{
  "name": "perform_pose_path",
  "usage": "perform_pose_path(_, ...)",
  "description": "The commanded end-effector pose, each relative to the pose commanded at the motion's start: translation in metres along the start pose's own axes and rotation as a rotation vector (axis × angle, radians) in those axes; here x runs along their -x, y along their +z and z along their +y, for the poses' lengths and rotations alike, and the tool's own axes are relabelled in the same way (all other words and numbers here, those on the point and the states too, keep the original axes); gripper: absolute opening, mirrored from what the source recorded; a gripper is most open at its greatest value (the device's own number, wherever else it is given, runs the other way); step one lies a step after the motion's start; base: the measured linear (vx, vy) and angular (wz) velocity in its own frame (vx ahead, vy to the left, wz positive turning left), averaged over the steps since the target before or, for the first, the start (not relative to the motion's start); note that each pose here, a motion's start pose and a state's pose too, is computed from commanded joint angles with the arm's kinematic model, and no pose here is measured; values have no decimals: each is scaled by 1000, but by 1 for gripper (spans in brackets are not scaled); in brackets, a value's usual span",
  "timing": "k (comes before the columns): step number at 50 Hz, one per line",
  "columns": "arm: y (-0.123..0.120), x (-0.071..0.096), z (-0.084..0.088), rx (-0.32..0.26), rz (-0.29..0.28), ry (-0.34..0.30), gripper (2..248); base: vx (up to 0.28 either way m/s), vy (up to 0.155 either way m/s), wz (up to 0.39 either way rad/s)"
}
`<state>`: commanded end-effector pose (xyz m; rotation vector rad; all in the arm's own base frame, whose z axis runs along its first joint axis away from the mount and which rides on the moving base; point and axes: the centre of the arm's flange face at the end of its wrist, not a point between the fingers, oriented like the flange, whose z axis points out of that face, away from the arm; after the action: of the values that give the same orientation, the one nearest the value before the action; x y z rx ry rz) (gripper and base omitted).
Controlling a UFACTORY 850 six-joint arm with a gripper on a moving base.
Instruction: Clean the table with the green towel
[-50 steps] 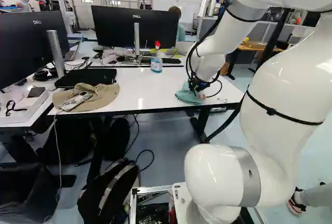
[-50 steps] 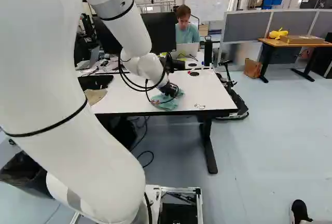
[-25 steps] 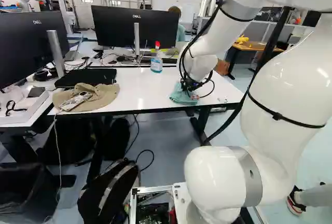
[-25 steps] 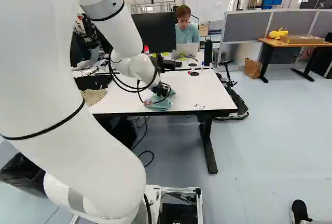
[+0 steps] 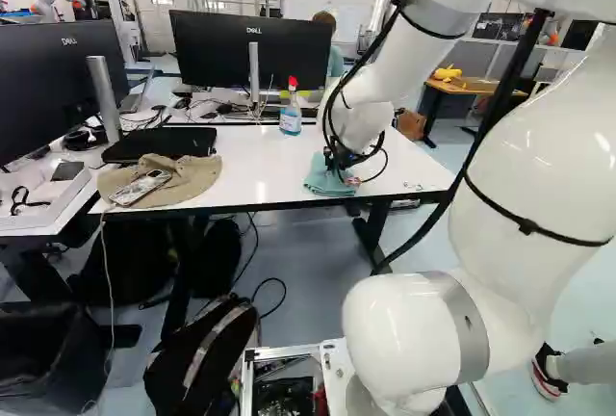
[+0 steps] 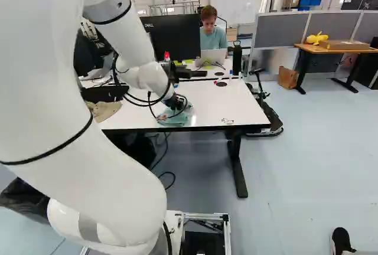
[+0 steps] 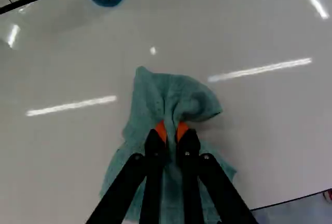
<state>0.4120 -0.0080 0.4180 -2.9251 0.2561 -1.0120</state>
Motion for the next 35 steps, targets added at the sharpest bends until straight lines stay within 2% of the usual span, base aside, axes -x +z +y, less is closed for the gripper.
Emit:
perform_pose_path(27, -32, -8, -1, -12, 75, 1, 42, 0, 0, 0)
perform_pose_path(35, -35, -4, 0, -12, 75, 1, 42, 0, 0, 0)
